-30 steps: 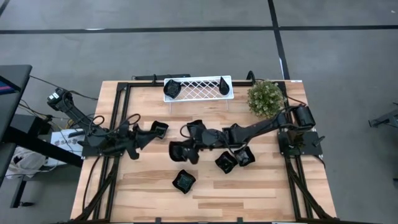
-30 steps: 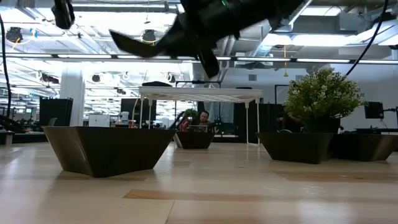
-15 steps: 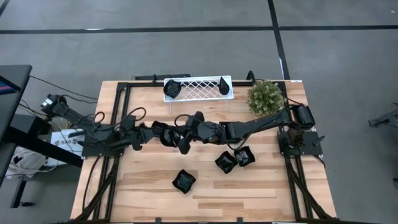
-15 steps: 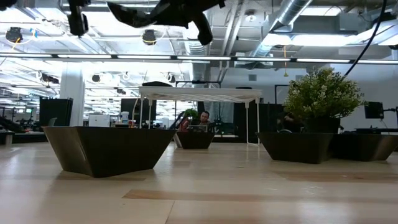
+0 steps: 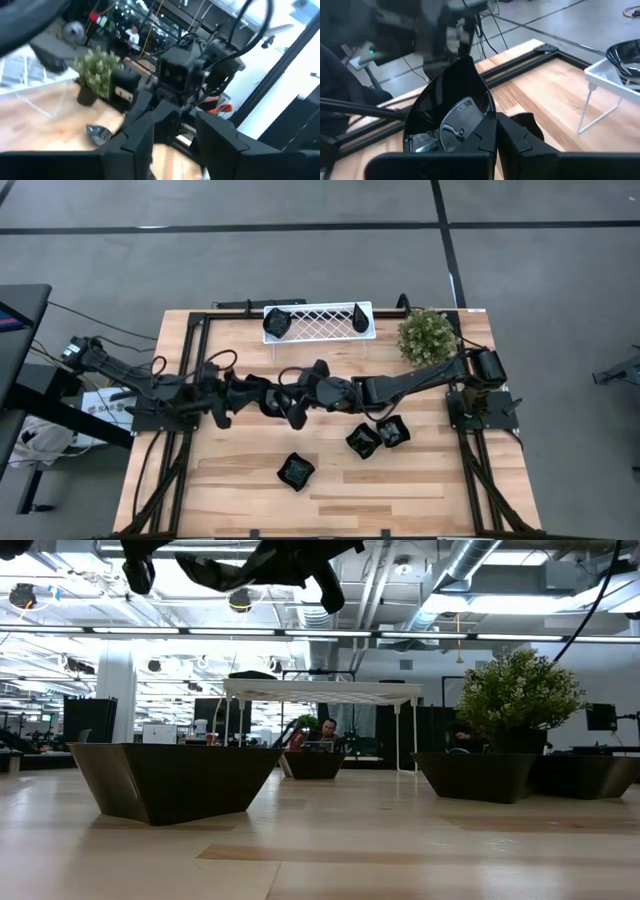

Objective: Pick & Place Mini shaped plates
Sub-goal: Stack the black leaf shaped plate on top of the black leaf shaped plate on the shelf

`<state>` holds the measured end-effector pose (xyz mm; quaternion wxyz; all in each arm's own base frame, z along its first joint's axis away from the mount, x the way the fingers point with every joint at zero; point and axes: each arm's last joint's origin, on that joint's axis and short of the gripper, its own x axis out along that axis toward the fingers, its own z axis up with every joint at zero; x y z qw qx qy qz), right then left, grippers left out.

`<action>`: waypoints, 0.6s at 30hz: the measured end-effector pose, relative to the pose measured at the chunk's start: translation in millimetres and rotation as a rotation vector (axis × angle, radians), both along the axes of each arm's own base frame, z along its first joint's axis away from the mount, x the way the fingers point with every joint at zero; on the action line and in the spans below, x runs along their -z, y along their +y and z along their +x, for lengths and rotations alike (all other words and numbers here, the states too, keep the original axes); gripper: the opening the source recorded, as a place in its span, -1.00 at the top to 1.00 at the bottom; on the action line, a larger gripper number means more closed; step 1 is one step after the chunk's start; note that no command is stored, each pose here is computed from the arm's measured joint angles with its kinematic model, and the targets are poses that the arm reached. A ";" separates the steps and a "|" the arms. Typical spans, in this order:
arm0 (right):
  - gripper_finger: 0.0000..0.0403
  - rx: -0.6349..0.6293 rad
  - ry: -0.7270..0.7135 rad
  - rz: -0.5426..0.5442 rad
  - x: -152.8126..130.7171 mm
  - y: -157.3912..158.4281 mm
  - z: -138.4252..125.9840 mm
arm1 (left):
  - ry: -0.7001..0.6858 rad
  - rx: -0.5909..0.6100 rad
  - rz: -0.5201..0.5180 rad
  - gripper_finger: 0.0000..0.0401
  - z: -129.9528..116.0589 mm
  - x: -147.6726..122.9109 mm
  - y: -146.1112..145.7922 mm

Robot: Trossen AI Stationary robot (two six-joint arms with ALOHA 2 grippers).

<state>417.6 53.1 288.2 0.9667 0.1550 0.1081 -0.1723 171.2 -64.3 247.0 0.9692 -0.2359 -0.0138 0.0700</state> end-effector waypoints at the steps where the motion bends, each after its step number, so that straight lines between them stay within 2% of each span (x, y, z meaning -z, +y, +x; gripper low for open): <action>1: 1.00 0.000 0.010 -0.002 0.9 0.0 -0.3 | -0.004 0.000 0.026 0.27 -1.2 -1.6 0.6; 4: 1.00 0.018 0.034 -0.011 3.1 -0.7 -1.2 | -0.001 -0.024 0.057 0.27 -5.4 -3.9 3.2; 7: 1.00 0.043 0.036 -0.020 3.2 -1.4 -1.5 | 0.074 -0.065 0.050 0.29 -9.0 3.1 6.0; 11: 1.00 0.044 0.036 -0.020 3.2 -1.5 -1.5 | 0.159 -0.082 -0.061 0.31 -10.9 14.9 6.9; 18: 1.00 0.070 0.035 -0.028 3.1 -2.5 -1.7 | 0.139 -0.096 -0.237 0.31 -11.0 16.3 6.9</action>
